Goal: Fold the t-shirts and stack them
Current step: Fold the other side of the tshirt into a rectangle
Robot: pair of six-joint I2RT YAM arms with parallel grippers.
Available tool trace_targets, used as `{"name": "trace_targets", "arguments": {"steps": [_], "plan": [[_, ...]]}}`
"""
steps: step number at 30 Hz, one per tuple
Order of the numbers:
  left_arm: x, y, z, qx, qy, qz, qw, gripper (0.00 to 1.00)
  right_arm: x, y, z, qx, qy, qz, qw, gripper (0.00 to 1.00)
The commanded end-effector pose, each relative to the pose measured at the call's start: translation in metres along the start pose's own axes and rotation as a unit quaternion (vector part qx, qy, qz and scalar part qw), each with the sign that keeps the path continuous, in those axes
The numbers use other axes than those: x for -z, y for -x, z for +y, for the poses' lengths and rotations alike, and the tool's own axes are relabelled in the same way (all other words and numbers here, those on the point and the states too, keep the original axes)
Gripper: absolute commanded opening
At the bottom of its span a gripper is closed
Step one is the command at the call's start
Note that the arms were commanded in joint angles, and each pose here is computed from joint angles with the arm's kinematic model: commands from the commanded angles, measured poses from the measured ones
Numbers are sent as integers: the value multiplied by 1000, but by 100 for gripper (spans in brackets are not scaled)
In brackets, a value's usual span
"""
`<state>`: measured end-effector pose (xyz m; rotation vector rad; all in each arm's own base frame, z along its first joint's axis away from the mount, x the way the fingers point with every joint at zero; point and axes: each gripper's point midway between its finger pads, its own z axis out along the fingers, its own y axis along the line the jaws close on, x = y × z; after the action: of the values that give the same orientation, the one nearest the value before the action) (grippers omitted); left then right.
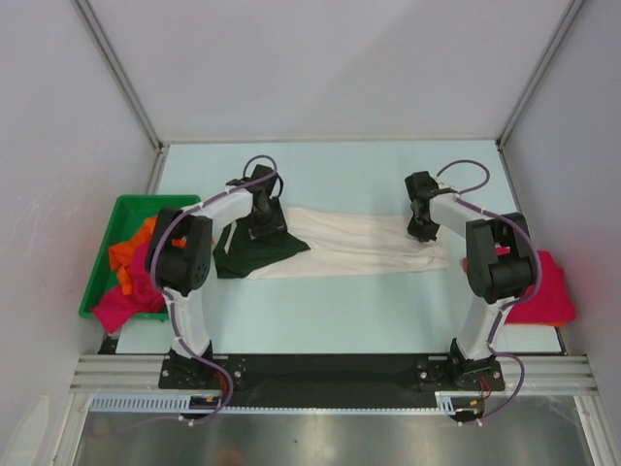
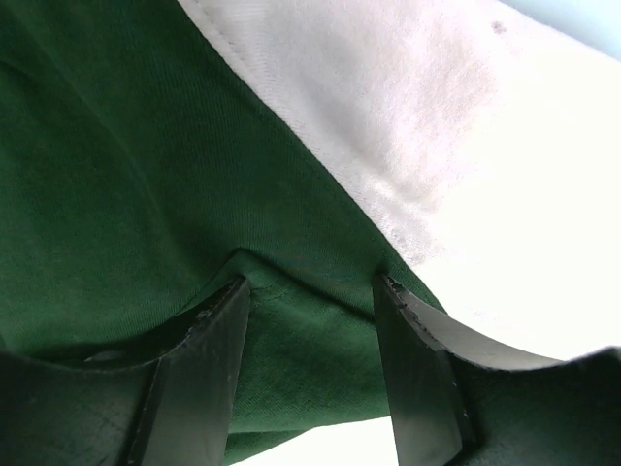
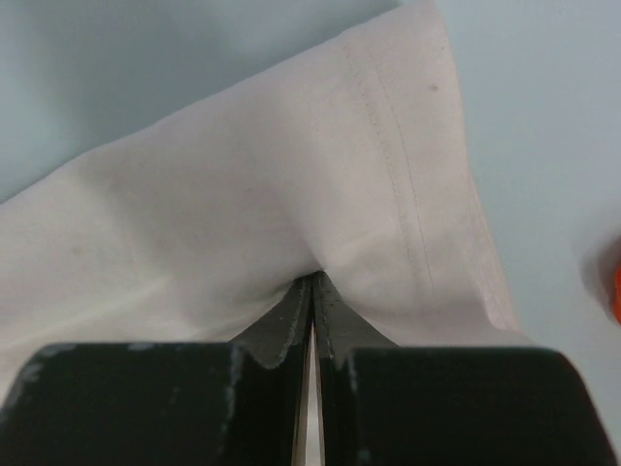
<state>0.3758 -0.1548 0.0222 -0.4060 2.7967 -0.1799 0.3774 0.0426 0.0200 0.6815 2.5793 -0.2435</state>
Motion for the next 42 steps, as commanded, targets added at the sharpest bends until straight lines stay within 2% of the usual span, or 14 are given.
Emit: {"name": "trace_targets", "arguments": {"steps": [1,6,7,12,15,19,29,31,32,33,35,37,39,42], "plan": [[-16,23,-6,4,-8,-28,1000,59,-21,10,0,-17,-10,-8,1000,6],[-3,26,-16,3,-47,-52,998,61,-10,14,7,-14,9,-22,1000,6],[15,39,-27,3,-74,-86,994,63,3,25,12,-30,29,-33,999,8],[73,54,-50,-9,-126,-142,982,68,75,76,54,-33,106,-94,989,42],[101,57,-48,-5,-122,-164,979,66,104,100,64,-12,106,-123,987,47],[114,34,-39,-3,-117,-154,981,62,99,103,52,-6,84,-127,988,48],[113,-54,23,18,-59,-125,990,57,58,104,40,-16,54,-112,992,43],[120,-60,29,21,-62,-133,989,48,57,110,44,-19,59,-121,991,37],[116,-68,35,21,-54,-126,990,38,57,112,46,-21,62,-123,990,34],[116,-73,39,26,-51,-124,991,20,55,113,48,-22,62,-125,990,30],[113,-84,48,29,-44,-117,992,4,54,120,51,-23,62,-133,989,23],[107,-95,57,37,-36,-109,993,0,47,124,56,-21,61,-138,988,22],[104,-103,61,34,-29,-102,994,0,39,128,56,-19,54,-140,989,9],[95,-114,70,29,-13,-88,996,0,13,126,55,-19,38,-115,993,0]]}}
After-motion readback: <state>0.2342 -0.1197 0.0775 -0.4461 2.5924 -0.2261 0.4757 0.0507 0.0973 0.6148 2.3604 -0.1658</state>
